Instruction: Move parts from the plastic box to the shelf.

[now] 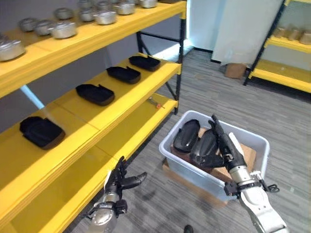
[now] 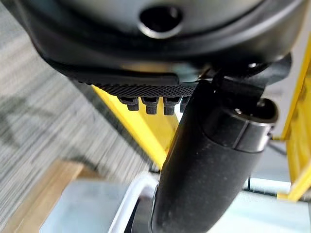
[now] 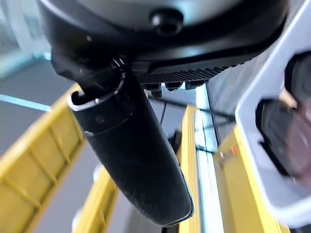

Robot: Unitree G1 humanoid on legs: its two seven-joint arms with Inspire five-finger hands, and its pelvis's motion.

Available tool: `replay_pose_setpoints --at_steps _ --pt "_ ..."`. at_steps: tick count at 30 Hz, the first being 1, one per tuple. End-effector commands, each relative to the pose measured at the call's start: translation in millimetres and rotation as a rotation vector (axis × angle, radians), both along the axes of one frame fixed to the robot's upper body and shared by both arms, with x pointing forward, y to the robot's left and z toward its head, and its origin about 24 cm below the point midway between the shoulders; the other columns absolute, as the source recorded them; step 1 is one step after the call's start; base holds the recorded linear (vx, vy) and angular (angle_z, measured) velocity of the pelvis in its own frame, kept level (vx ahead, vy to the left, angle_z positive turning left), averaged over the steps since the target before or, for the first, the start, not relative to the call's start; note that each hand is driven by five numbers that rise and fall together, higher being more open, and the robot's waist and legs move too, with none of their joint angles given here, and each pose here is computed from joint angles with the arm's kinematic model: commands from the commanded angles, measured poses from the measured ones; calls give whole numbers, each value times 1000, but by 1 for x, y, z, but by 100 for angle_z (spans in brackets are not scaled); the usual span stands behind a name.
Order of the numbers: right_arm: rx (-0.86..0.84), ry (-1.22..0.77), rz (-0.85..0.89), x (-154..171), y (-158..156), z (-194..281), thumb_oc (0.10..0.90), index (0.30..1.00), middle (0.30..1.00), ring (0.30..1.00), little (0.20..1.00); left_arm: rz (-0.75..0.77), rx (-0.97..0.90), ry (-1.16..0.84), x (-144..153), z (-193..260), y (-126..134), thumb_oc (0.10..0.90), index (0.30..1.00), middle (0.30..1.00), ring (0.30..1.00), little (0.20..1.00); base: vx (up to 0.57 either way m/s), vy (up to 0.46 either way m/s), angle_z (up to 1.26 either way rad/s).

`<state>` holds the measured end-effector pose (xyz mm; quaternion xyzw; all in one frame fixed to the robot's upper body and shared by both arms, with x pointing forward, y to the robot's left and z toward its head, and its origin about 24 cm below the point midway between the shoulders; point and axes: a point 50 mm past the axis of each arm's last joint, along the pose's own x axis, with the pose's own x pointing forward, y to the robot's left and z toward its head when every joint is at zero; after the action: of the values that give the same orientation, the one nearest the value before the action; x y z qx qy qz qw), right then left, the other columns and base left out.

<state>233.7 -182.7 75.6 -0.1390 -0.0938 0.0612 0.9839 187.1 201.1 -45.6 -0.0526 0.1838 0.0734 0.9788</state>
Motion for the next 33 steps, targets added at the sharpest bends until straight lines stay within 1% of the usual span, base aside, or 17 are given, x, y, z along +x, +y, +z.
replay_pose_setpoints --at_steps 1,6,8,12,16,26,33 --pt "34 -318 77 8 12 56 900 1000 1000 1000 1000 11 -1 -269 31 44 6 900 1000 1000 1000 1000 162 -2 -61" --pt "32 -311 77 8 10 55 900 1000 1000 1000 1000 4 9 -271 31 44 6 900 1000 1000 1000 1000 174 72 -42" --pt "32 -310 84 8 10 56 900 1000 1000 1000 1000 11 2 -267 31 42 6 900 1000 1000 1000 1000 102 85 -131" --pt "37 -279 62 2 2 50 900 1000 1000 1000 1000 1 -3 -260 31 40 4 900 1000 1000 1000 1000 205 216 -66" --pt "56 -246 42 0 0 44 900 1000 1000 1000 1000 -10 19 -251 30 41 8 900 1000 1000 1000 1000 205 251 -37" --pt "47 -214 93 3 15 37 900 1000 1000 1000 1000 -24 92 -256 34 47 16 900 1000 1000 1000 1000 72 204 -42" --pt "46 -209 124 7 23 37 900 1000 1000 1000 1000 -16 112 -239 29 45 24 900 1000 1000 1000 1000 51 35 -73"
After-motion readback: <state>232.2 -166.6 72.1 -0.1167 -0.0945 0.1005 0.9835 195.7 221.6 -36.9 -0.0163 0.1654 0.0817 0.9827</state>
